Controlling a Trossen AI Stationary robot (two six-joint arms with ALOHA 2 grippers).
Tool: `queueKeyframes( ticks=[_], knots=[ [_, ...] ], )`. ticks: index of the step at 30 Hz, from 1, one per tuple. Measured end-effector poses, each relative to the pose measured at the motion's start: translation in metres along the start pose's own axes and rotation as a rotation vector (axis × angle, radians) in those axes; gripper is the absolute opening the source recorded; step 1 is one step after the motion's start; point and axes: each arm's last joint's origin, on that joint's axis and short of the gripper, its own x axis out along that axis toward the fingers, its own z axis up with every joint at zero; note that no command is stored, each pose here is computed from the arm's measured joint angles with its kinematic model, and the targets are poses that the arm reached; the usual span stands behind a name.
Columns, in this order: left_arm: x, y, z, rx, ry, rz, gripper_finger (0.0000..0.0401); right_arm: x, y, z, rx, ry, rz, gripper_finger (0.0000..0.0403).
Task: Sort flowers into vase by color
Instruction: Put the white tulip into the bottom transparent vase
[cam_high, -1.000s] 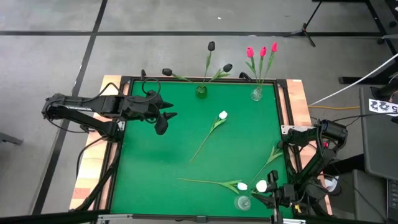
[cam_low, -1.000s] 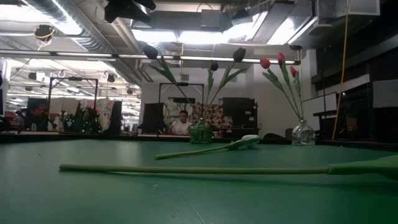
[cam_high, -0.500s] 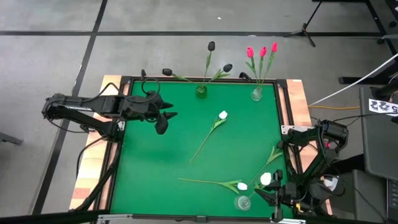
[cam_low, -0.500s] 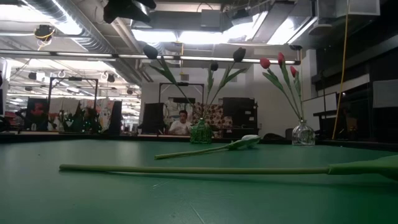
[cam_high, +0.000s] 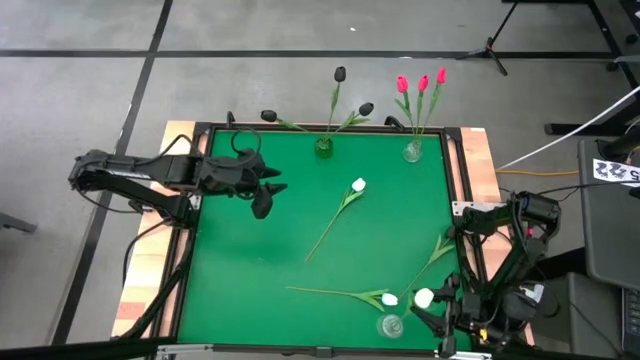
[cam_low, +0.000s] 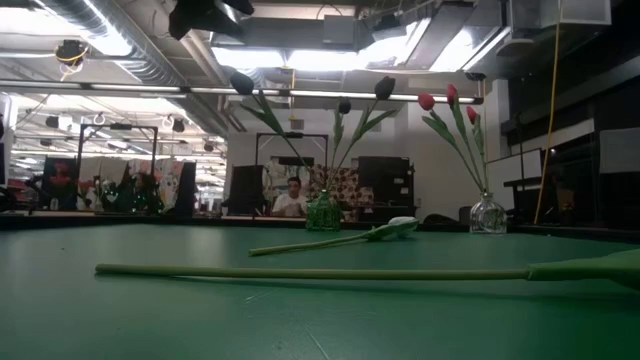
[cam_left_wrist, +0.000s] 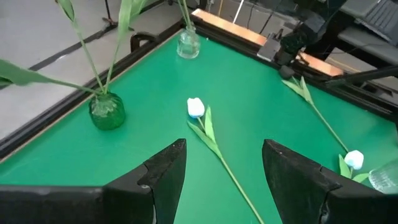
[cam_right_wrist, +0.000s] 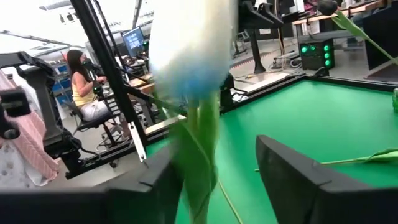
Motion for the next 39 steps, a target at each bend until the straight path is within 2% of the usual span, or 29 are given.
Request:
queueKeyframes(
  ticks=[5, 16, 24, 31, 39],
  knots=[
    [0.010, -0.005, -0.003, 0.009, 0.051, -0.052, 0.0205, -0.003, -0.003, 0.019, 0.034, 0.004, 0.010, 0.0222],
    [0.027, -0.018, -0.009, 0.057, 0.103, -0.128, 0.0205, -0.012, -0.011, 0.056, 0.015, 0.014, 0.038, 0.0218],
    [0.029, -0.020, -0.011, 0.068, 0.109, -0.131, 0.0205, -0.019, -0.017, 0.075, 0.002, 0.023, 0.063, 0.0218],
    [0.028, -0.019, -0.012, 0.102, 0.122, -0.121, 0.0205, -0.018, -0.019, 0.092, 0.038, 0.024, 0.062, 0.0218],
    [0.027, -0.018, -0.012, 0.111, 0.118, -0.120, 0.0205, -0.017, -0.019, 0.121, -0.053, 0.021, 0.062, 0.0218]
  ],
)
